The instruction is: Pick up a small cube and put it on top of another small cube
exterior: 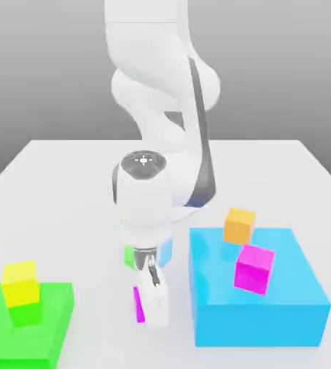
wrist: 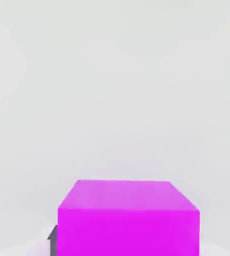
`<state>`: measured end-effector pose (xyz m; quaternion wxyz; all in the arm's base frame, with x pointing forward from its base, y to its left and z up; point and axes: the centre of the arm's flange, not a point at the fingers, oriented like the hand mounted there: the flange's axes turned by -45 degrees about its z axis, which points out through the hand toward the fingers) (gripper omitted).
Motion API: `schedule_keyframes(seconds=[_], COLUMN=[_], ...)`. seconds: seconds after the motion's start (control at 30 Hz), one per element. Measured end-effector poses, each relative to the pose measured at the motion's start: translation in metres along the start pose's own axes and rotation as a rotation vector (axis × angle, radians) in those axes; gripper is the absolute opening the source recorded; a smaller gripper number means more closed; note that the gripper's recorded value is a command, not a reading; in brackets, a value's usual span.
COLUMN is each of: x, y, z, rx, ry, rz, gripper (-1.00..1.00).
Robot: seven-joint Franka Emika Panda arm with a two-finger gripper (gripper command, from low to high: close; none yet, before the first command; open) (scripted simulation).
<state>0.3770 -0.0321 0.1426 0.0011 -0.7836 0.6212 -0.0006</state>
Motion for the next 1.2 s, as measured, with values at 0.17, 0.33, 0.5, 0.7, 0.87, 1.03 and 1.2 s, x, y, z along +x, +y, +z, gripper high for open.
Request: schedule_keyframes(seconds=[0.17, 0.33, 0.5, 0.7, 0.87, 1.03, 1.2], x=[-0.003, -0.046, -0.092, -0.147, -0.188, -0.198, -0.199], y=[0.000, -0.006, 0.001, 0.023, 0.051, 0.058, 0.060], z=[-0.046, -0.092, -0.134, -0.174, -0.197, -0.164, -0.138], rx=[0.000, 0.008, 0.012, 0.009, 0.003, -0.001, 0.000], ry=[0.001, -0.011, -0.018, -0.017, -0.006, -0.002, -0.001], rz=[-0.008, -0.096, -0.190, -0.313, -0.413, -0.440, -0.441], gripper=[-1.00, -1.00, -1.00, -1.00, -1.00, -1.00, 1.00])
